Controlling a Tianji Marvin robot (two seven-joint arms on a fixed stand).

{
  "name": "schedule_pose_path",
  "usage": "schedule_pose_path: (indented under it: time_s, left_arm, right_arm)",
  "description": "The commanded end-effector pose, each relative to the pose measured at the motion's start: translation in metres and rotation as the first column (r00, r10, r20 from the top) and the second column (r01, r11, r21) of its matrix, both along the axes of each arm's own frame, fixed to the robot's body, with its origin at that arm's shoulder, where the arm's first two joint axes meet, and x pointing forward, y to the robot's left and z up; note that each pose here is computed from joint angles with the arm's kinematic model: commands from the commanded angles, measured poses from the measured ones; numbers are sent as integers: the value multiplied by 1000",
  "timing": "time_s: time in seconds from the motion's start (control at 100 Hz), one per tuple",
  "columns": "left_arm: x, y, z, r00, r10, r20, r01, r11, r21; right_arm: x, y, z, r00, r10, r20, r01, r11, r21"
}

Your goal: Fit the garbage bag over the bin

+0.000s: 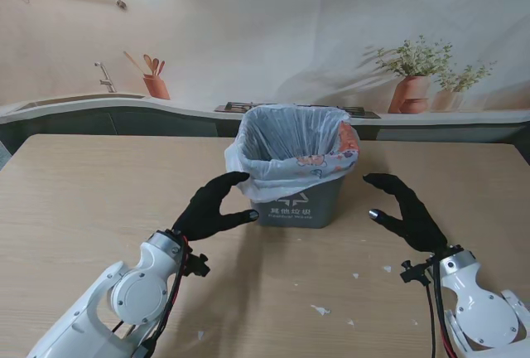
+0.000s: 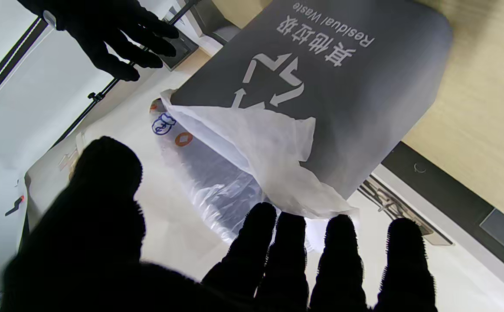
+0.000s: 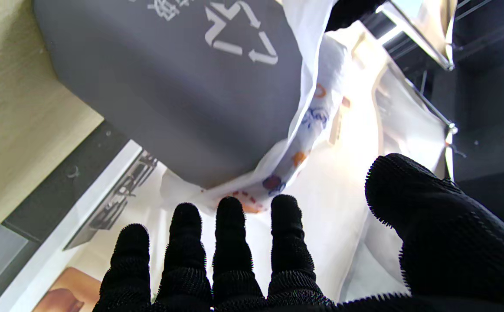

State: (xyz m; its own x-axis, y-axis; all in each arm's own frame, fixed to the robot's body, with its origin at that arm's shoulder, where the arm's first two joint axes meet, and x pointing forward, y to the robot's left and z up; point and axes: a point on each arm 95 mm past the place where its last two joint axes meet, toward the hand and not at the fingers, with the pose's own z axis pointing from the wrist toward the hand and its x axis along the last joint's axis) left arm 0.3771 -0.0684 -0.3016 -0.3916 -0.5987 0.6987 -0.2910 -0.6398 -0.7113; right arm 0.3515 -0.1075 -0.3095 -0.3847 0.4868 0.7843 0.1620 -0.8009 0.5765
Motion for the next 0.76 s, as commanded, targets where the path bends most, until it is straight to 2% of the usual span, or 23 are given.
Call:
schedule_pose_path:
  time_s: [0.0,0.17,0.27,0.51,0.75]
  left_arm:
    - [-2,-6,-10,1000,9,-27,-9,1000,-14]
    - [0,-13,-17,998,10,-60,-13,999,-45]
    - [-1,-15,-17,999,3,-47,-5,999,-38]
    - [-6,-10,-10,1000,1,-1,-1,999,-34]
    - [-7,-8,-10,1000,-1,-6,1,1000,-30]
  right_arm:
    - [-5,11,-9,1000,14,-25,-13,1000,4]
    - [-8,22,-12,998,40,-53,-39,999,8]
    - [-9,25,-13,997,55,-53,-56,998,-12]
    - [-11,25,-9,998,56,-40,-56,998,3]
    - [-12,23,-12,998,42,-49,-42,999,11]
